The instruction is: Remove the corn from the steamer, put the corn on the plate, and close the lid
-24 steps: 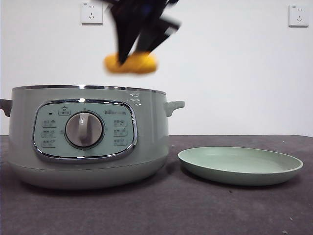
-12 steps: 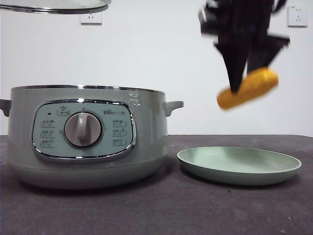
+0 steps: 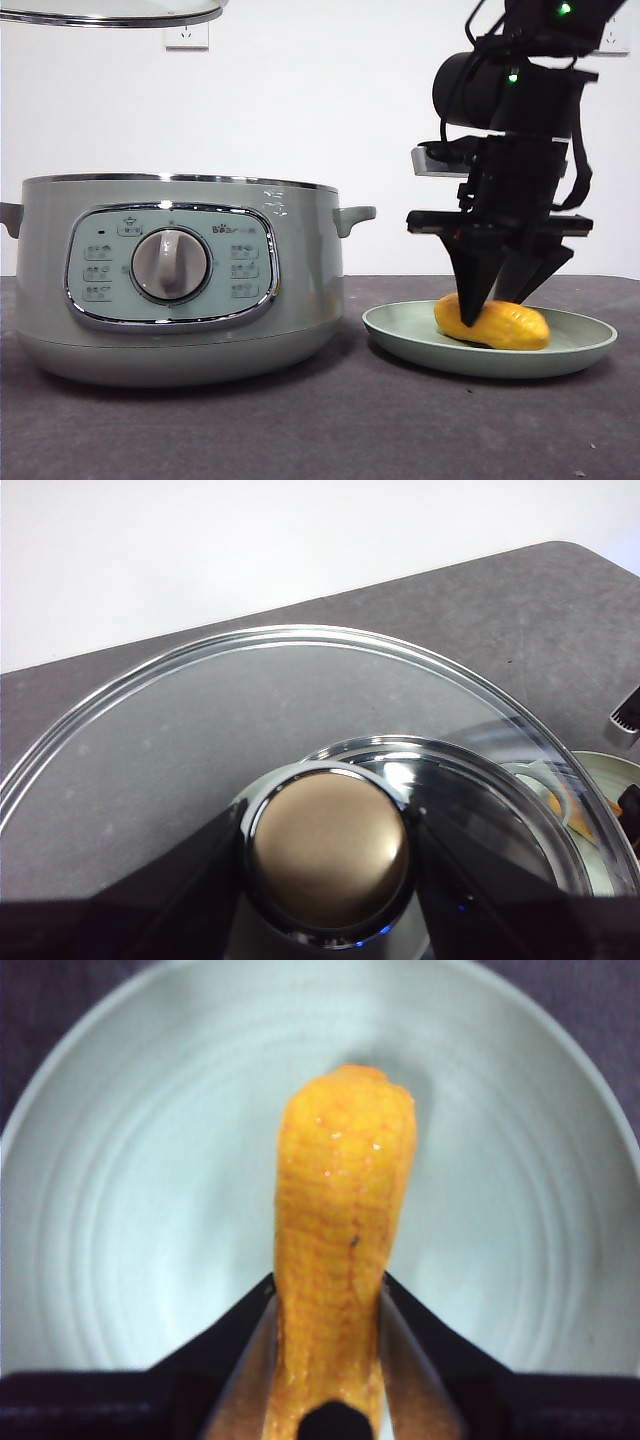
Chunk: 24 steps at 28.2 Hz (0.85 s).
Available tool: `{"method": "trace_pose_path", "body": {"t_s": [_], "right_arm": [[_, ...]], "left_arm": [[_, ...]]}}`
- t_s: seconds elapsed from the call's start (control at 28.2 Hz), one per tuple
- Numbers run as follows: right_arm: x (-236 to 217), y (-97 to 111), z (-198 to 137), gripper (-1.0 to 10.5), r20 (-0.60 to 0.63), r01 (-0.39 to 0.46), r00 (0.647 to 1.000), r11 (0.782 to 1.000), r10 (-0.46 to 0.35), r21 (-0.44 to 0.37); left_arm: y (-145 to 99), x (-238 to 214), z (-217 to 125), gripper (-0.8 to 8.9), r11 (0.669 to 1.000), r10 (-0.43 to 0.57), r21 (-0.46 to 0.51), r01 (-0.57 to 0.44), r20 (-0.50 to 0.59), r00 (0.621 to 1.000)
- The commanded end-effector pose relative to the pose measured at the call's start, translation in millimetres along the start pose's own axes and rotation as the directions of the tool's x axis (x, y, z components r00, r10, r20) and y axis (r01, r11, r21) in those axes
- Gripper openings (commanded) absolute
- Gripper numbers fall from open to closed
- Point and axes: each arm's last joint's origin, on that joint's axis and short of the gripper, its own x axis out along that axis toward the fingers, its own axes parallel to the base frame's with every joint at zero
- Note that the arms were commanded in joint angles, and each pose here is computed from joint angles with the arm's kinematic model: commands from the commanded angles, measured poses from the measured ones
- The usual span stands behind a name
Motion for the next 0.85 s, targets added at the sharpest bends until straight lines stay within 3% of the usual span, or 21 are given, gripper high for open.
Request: {"method": "trace_pose_path", "body": {"t_s": [0.04, 0.28, 0.53, 0.85], "right_arm": [[11, 0, -9, 0.1, -0.022, 0.002, 1.0, 1.0, -0.001, 0.012], [11, 0, -10, 2.9, -0.024, 0.003, 1.0, 1.0, -0.002, 0.022], [-6, 0, -7, 2.9, 0.032, -0.003, 0.999, 0.999, 0.002, 0.036], [-93, -4, -15, 2.9, 0.234, -0.03, 0.972, 0.998, 0.017, 0.052]], "left_arm": [[1, -6, 8, -0.09, 1.0, -0.001, -0.019, 0.003, 0.07, 0.998], [0, -4, 8, -0.09, 1.0, -0.001, -0.018, 0.002, 0.066, 0.998], [-2, 6, 7, -0.09, 1.0, -0.028, -0.014, 0.028, 0.038, 0.999], [-12, 47, 4, -0.09, 0.993, -0.115, -0.016, 0.115, -0.036, 0.993]]}}
